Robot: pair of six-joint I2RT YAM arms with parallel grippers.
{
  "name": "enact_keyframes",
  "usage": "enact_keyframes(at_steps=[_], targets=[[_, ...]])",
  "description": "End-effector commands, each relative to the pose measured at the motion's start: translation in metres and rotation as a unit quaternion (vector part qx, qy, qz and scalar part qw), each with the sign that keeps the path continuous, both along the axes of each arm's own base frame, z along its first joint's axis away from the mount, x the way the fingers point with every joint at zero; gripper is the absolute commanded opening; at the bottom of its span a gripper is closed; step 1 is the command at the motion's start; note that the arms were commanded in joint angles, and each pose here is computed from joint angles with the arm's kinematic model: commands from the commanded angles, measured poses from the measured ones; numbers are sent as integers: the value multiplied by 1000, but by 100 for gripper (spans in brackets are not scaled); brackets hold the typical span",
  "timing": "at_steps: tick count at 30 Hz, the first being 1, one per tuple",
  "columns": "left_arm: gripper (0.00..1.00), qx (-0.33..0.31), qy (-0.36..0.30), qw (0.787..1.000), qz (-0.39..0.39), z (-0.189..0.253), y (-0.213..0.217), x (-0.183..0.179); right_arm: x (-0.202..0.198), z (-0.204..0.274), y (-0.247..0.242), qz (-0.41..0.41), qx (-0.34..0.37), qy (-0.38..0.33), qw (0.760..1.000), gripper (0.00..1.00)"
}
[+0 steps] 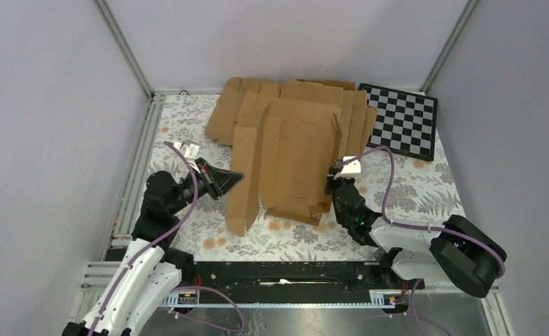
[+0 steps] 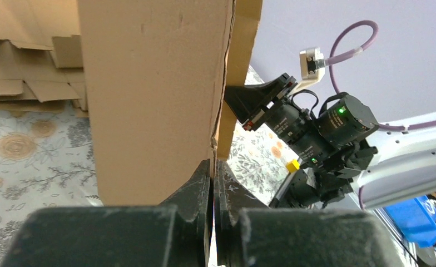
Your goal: Fold the paper box
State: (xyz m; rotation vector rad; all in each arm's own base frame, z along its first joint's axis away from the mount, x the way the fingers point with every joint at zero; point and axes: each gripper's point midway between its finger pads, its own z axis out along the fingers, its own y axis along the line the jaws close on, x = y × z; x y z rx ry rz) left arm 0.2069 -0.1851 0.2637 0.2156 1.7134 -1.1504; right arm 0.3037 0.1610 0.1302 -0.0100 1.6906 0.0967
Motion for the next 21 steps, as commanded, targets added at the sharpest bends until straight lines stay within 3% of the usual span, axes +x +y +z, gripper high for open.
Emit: enact_keyframes(at_steps=[1,8,16,21], targets=[[0,-19,-14,998,-62,21,-16,-15,1,32,0,-20,11,-60,998,0],[0,-64,-15,991,-115,20,-29,-28,-4,55,-26,-81,11,-106,991,0],[0,21,59,991,-118,-43,-47,-25,-4,25,-30,-100,-7,-66,993,1],[0,75,36,990,-110,-57,-67,-34,-11,14,-37,-112,16,-48,992,4]])
